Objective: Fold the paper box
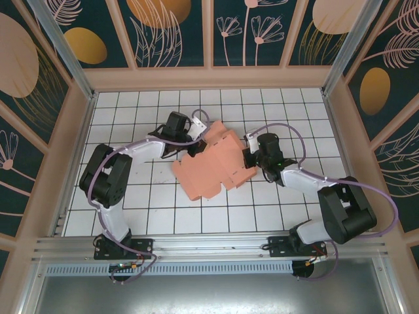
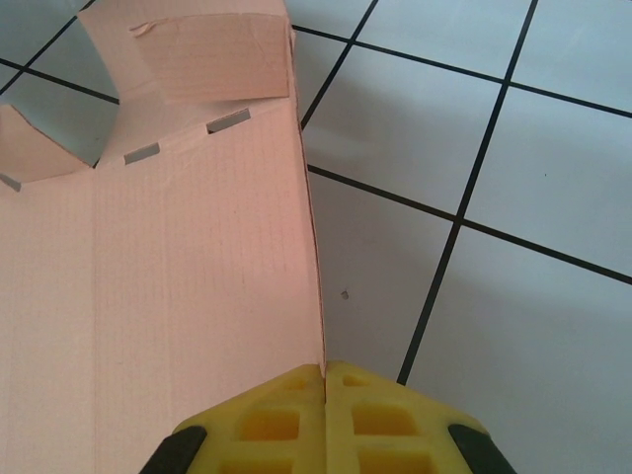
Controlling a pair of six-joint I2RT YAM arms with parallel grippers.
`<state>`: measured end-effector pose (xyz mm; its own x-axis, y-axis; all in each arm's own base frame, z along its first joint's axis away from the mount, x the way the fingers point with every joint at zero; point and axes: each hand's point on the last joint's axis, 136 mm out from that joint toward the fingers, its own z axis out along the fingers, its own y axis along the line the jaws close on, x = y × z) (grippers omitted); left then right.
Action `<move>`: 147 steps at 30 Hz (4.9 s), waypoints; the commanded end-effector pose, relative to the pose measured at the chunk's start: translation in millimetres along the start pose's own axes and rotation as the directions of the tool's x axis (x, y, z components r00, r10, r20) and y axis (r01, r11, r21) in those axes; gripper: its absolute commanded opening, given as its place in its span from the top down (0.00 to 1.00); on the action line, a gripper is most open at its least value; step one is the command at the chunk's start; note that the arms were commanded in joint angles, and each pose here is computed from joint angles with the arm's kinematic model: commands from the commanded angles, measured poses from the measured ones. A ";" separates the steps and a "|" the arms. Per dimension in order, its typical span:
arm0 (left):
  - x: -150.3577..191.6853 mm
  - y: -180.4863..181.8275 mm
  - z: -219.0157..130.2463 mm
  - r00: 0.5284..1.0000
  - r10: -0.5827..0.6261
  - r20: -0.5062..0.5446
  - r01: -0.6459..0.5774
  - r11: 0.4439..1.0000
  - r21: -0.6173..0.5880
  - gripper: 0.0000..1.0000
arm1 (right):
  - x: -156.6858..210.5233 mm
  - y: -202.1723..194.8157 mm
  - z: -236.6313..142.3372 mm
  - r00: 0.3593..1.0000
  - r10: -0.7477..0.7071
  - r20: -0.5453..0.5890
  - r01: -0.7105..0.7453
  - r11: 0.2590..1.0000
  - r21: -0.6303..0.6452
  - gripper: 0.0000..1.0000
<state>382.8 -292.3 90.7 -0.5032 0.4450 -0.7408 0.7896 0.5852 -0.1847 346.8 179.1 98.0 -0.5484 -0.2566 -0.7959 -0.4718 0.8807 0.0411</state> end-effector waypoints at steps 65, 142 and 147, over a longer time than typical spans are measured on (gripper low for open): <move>-6.4 81.1 20.9 0.951 -0.300 -0.078 0.246 0.886 -0.393 0.73 | -4.0 -4.9 9.6 0.999 0.046 -0.023 -0.046 0.998 0.031 1.00; -44.8 84.1 -63.9 0.837 -0.393 0.382 0.486 0.853 -0.188 0.28 | -15.8 1.8 22.8 0.959 -0.231 -0.163 0.262 0.942 0.211 1.00; -48.8 97.3 -87.5 0.793 -0.405 0.455 0.533 0.822 -0.198 0.01 | -28.1 11.3 21.2 0.923 -0.340 -0.180 0.378 0.888 0.263 1.00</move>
<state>445.8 -208.6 138.4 -0.6231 -0.1166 -0.7734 0.3296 0.8576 -0.3949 364.7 207.7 97.6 -0.5037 -0.5353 -0.6780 -0.4730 0.8277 -0.3020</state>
